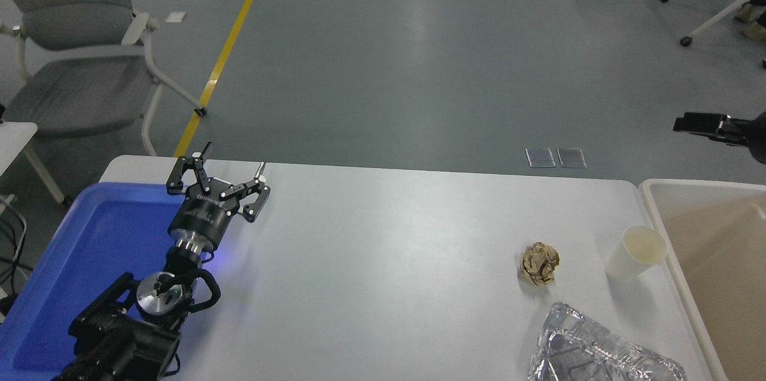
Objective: Pick up paper cup place in dustbin
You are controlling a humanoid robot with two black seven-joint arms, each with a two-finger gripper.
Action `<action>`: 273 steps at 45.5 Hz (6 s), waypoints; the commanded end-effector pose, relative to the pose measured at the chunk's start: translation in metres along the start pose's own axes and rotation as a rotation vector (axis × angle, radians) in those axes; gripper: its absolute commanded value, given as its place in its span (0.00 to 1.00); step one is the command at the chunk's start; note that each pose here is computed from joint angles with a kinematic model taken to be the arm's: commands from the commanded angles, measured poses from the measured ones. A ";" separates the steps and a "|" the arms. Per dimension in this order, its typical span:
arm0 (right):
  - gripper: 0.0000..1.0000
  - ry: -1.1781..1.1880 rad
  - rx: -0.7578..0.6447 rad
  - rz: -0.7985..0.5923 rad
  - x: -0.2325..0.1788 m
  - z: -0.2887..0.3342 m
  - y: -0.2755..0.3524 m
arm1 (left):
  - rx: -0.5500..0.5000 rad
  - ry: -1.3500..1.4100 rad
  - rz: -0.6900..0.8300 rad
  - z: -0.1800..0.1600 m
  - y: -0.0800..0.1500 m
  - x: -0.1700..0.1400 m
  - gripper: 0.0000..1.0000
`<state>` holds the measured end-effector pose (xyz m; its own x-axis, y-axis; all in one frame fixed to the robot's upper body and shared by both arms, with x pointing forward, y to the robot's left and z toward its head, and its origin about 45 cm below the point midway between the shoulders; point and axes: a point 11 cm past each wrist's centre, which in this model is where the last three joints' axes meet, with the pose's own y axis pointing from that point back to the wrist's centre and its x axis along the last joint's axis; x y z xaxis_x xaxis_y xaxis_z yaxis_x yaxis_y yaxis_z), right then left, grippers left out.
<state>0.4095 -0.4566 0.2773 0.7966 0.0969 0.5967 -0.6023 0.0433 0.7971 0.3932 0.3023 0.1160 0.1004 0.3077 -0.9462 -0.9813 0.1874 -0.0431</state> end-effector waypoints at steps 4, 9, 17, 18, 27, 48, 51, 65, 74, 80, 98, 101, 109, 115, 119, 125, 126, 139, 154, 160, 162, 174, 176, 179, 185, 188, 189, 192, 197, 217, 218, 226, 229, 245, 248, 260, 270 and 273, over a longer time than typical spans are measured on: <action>1.00 0.111 0.061 -0.187 -0.020 -0.044 0.017 | -0.001 0.000 0.000 0.000 0.000 0.000 0.99; 1.00 0.116 0.065 -0.206 -0.026 -0.047 0.012 | -0.001 0.000 0.000 0.000 0.000 0.000 0.99; 1.00 0.090 0.063 -0.241 -0.060 -0.041 -0.009 | -0.001 0.000 0.000 0.000 0.000 0.000 0.99; 1.00 0.083 0.062 -0.239 -0.064 -0.040 -0.011 | -0.001 0.000 0.000 0.000 0.000 0.000 0.99; 1.00 -0.023 0.036 -0.224 -0.082 -0.026 -0.024 | -0.001 0.000 0.000 0.000 0.000 0.000 0.99; 1.00 -0.052 -0.039 -0.211 -0.125 0.004 -0.047 | 0.001 0.000 0.000 0.000 0.000 0.000 0.99; 1.00 -0.074 -0.050 -0.200 -0.126 0.007 -0.049 | 0.001 0.000 0.000 0.000 0.000 0.000 0.99; 1.00 -0.066 -0.076 -0.163 -0.138 0.016 -0.058 | -0.001 0.000 0.000 0.000 0.000 0.000 0.99; 1.00 -0.099 -0.060 -0.135 -0.149 0.007 -0.070 | -0.001 0.000 0.000 0.000 0.000 0.000 0.99; 0.99 -0.103 -0.052 -0.112 -0.152 0.003 -0.076 | -0.001 0.000 0.000 0.000 0.000 0.000 0.99; 0.57 -0.055 -0.044 -0.092 -0.170 -0.002 -0.086 | -0.001 0.000 0.000 0.000 0.000 0.000 0.99; 0.49 -0.056 -0.043 -0.091 -0.171 -0.003 -0.087 | -0.001 0.000 0.000 0.000 0.000 0.000 0.99; 0.09 -0.057 -0.036 -0.097 -0.172 -0.007 -0.088 | -0.001 0.000 0.000 0.000 0.000 0.000 0.99; 0.00 -0.059 -0.036 -0.088 -0.168 -0.008 -0.088 | -0.001 0.000 0.000 0.000 0.000 0.000 0.99; 0.00 -0.059 -0.034 -0.083 -0.165 -0.008 -0.087 | -0.001 0.000 0.000 0.000 0.000 0.000 0.99; 0.00 -0.061 -0.037 -0.076 -0.161 -0.006 -0.086 | -0.001 0.000 0.000 0.000 0.000 0.000 0.99; 0.00 -0.061 -0.038 -0.073 -0.159 -0.005 -0.085 | -0.001 0.000 0.000 0.000 0.000 0.000 0.99; 0.00 -0.111 -0.048 -0.067 -0.131 0.011 -0.056 | -0.001 0.000 0.000 0.000 0.000 0.000 0.99; 0.00 -0.108 -0.023 -0.051 -0.065 0.018 0.027 | -0.001 0.000 0.000 0.000 0.000 0.000 0.99; 0.00 -0.171 -0.010 -0.019 -0.036 0.021 0.060 | -0.001 0.000 0.000 0.000 0.000 0.000 0.99; 0.00 -0.196 0.003 -0.015 -0.027 0.020 0.069 | -0.001 0.000 0.000 0.000 0.000 0.000 0.99; 0.00 -0.213 0.023 0.042 0.016 0.022 0.118 | -0.001 0.000 0.000 0.000 0.000 0.000 0.99; 0.00 -0.213 0.031 0.051 0.024 0.019 0.125 | -0.001 0.000 0.000 0.000 0.000 0.000 0.99; 0.00 -0.224 0.043 0.056 0.031 0.018 0.134 | -0.001 0.000 0.000 0.000 0.000 0.000 0.99; 0.00 -0.228 0.055 0.070 0.041 0.015 0.144 | -0.001 0.000 0.000 0.000 0.000 0.000 0.99; 0.00 -0.226 0.053 0.071 0.041 0.015 0.144 | -0.001 0.000 0.000 0.000 0.000 0.000 0.99; 0.00 -0.226 0.052 0.072 0.042 0.016 0.144 | -0.001 0.000 0.000 0.000 0.000 0.000 0.99; 0.00 -0.227 0.050 0.067 0.040 0.016 0.142 | -0.001 0.000 0.000 0.000 0.000 0.000 0.99; 0.00 -0.237 0.030 0.073 0.038 0.025 0.138 | -0.001 0.000 0.000 0.000 0.000 0.000 0.99; 0.00 -0.570 -0.270 0.203 -0.030 0.175 0.086 | -0.001 0.000 0.000 0.000 0.000 0.000 0.99; 0.00 -0.581 -0.279 0.205 -0.036 0.179 0.082 | -0.001 0.000 0.000 0.000 0.000 0.000 0.99; 0.00 -0.619 -0.378 0.195 -0.092 0.209 0.062 | -0.001 0.000 0.000 0.000 0.000 0.000 0.99; 0.00 -0.617 -0.424 0.193 -0.112 0.220 0.059 | -0.001 0.000 0.000 0.000 0.000 0.000 0.99; 0.00 -0.670 -0.544 0.150 -0.185 0.202 0.000 | -0.001 0.000 0.000 0.000 0.000 0.000 0.99; 0.00 -0.687 -0.552 0.141 -0.197 0.195 -0.009 | -0.001 0.000 0.000 0.000 0.000 0.000 0.99; 0.00 -0.715 -0.526 0.098 -0.246 0.159 -0.044 | -0.001 0.000 0.000 0.000 0.000 0.000 0.99; 0.00 -0.739 -0.504 0.083 -0.271 0.136 -0.062 | -0.001 0.000 0.000 0.000 0.000 0.000 0.99; 0.00 -0.739 -0.507 0.080 -0.274 0.135 -0.062 | -0.001 0.000 0.000 0.000 0.000 0.000 0.99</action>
<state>0.2527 -0.6344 0.1066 0.4768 -0.5133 0.7135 -0.4876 0.5209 0.7006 0.3932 0.3024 0.1160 0.1004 0.3079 -0.9461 -0.9814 0.1868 -0.0433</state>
